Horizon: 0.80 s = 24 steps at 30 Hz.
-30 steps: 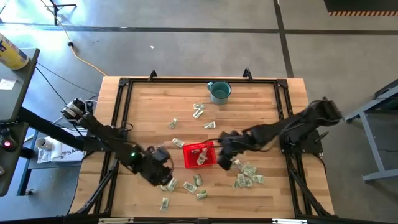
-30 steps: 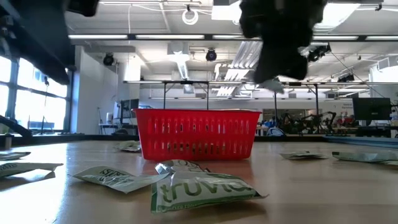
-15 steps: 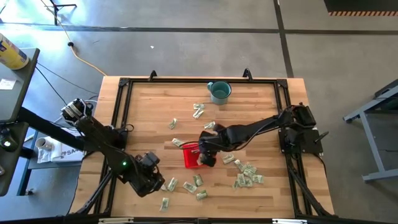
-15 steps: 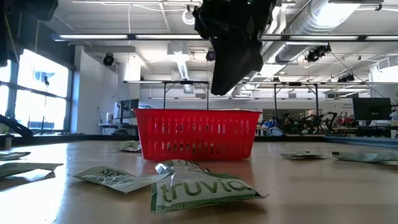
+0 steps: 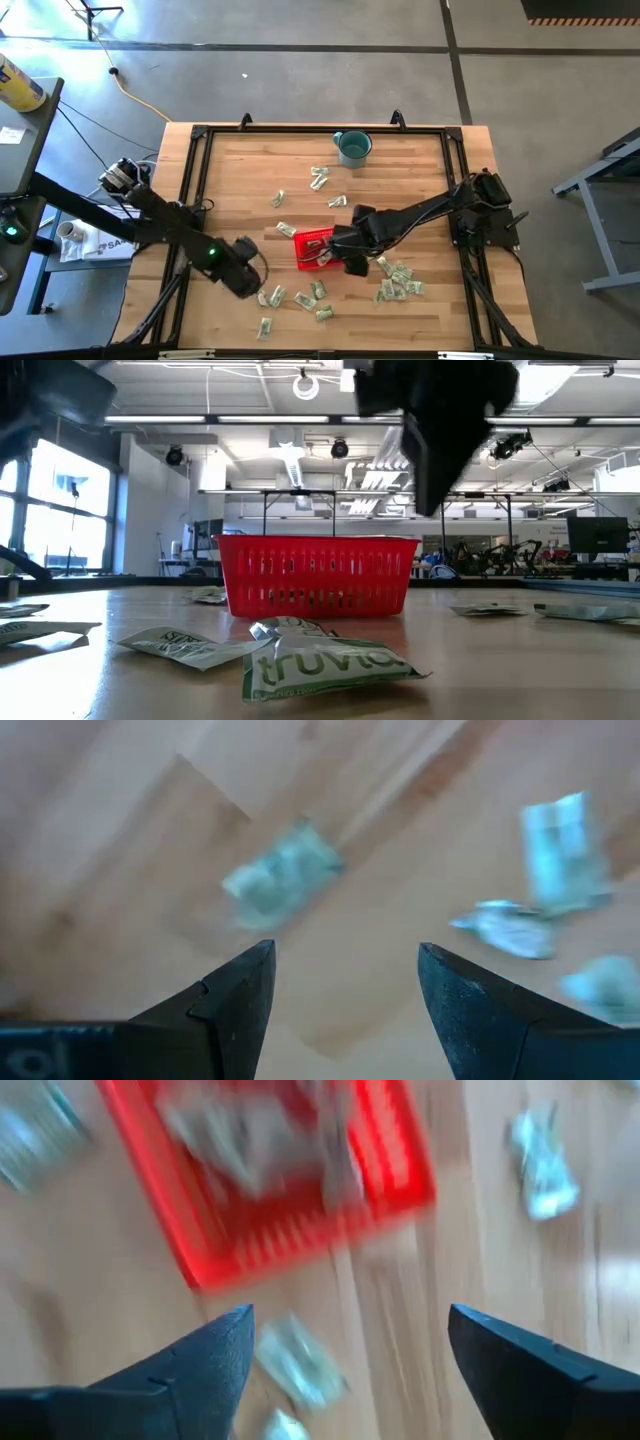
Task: Pick and place Stevia / Truvia into bins
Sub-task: Put the green stevia packet into the red bin
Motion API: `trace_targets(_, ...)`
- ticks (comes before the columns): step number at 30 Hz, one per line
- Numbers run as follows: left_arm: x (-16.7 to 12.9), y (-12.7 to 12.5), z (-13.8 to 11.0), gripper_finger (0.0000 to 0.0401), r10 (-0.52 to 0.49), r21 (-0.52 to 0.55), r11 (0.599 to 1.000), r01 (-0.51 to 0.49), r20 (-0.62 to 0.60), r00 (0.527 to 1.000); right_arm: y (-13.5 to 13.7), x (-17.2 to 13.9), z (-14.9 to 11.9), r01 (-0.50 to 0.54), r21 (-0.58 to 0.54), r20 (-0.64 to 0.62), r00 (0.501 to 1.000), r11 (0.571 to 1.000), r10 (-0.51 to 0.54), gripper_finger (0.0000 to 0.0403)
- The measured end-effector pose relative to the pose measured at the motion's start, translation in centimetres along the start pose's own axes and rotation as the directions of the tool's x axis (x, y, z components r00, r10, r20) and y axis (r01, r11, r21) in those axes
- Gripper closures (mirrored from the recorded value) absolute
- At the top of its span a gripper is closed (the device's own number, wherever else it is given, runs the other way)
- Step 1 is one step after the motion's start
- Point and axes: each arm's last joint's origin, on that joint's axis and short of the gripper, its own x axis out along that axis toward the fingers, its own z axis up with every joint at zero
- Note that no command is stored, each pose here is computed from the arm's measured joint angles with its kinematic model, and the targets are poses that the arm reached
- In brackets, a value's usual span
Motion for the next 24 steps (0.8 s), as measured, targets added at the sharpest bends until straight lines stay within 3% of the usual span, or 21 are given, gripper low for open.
trace_targets(5,1.1,1.3,2.2,0.0121,0.049,0.256,0.966,-0.043,-0.017,0.999,0.0,1.2,-2.0,-0.001,-0.011,-0.112,0.994,1.000,0.000,0.0083)
trace_targets(10,2.7,2.2,3.3,0.0121,0.007,0.437,0.899,0.028,-0.078,0.997,0.2,0.2,-3.9,-0.010,0.036,-0.107,0.994,0.999,0.014,0.0083)
trace_targets(15,4.7,3.2,3.4,0.0121,-0.033,0.467,0.879,0.095,-0.138,0.990,-0.5,-1.4,-6.4,0.030,0.133,-0.066,0.998,0.991,-0.022,0.0084)
trace_targets(24,5.8,4.3,2.9,0.0121,0.019,0.468,0.882,0.047,-0.135,0.991,-2.6,-4.1,-11.1,0.066,0.345,0.044,0.995,0.936,-0.086,0.0084)
